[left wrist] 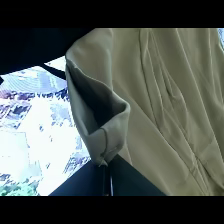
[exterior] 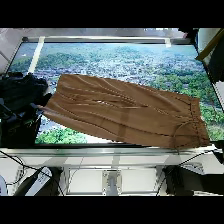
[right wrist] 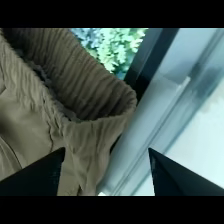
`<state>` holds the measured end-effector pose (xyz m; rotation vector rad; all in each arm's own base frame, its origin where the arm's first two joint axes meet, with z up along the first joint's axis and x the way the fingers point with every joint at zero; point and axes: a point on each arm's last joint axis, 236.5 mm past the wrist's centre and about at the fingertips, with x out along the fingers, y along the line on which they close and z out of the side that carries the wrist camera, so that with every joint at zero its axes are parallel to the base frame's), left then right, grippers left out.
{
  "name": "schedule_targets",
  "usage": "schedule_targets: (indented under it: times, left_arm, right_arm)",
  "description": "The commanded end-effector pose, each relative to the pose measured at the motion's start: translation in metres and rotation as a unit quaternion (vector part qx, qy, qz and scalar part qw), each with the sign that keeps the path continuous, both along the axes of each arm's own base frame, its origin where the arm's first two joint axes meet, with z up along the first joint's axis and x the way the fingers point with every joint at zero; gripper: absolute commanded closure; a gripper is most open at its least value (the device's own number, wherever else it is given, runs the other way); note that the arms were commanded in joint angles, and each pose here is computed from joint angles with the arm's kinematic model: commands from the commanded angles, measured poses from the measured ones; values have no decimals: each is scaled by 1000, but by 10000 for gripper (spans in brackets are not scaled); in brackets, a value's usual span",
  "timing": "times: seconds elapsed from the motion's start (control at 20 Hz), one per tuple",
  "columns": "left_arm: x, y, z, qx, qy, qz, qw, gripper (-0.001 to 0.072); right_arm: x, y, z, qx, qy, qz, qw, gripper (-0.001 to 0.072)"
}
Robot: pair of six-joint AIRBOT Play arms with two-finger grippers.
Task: Fold the clothes and pants, and hang the long-sleeved shirts on hangers.
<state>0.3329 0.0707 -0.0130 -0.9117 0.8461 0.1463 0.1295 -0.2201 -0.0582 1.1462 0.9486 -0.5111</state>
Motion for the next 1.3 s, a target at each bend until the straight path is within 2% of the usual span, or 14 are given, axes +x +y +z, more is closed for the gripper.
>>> schedule_targets:
  times: [0.0,0.3,0.35,0.4,0.45,0.5,0.55,0.6,0.8,1.0,1.05,1.25]
  left_arm:
    - [-2,1,-2,2,6,2,1000,700]
    - [-2,1,-2,2,6,2,1000,701]
    - [-2,1,-2,2,6,2,1000,701]
    - [-2,1,-2,2,6,2,1000,701]
    - [-2,1,-2,2,6,2,1000,701]
    - [-2,1,-2,2,6,2,1000,701]
    - [-2,2,-2,2,6,2,1000,701]
    - [-2,2,-1,3,6,2,1000,701]
    - [-3,9,11,37,16,-26,999,702]
    - [-7,32,57,115,43,-67,990,702]
    - [-3,34,74,128,35,-75,988,702]
    - [31,38,138,185,-27,-82,979,705]
  right_arm:
    - [24,20,-16,51,-33,22,998,86]
    - [27,24,-30,36,2,59,998,97]
    - [24,24,-32,35,8,62,997,113]
    - [23,23,-33,33,10,62,997,160]
    - [23,22,-33,32,11,61,998,236]
    - [23,21,-33,28,12,60,998,369]
    - [23,19,-34,24,12,58,998,564]
    - [23,17,-34,21,13,56,998,668]
    - [25,21,-14,30,3,80,996,678]
    - [34,5,46,-23,-19,91,995,678]
    - [44,2,66,-32,-37,72,996,679]
    - [83,16,116,-67,-68,101,990,679]
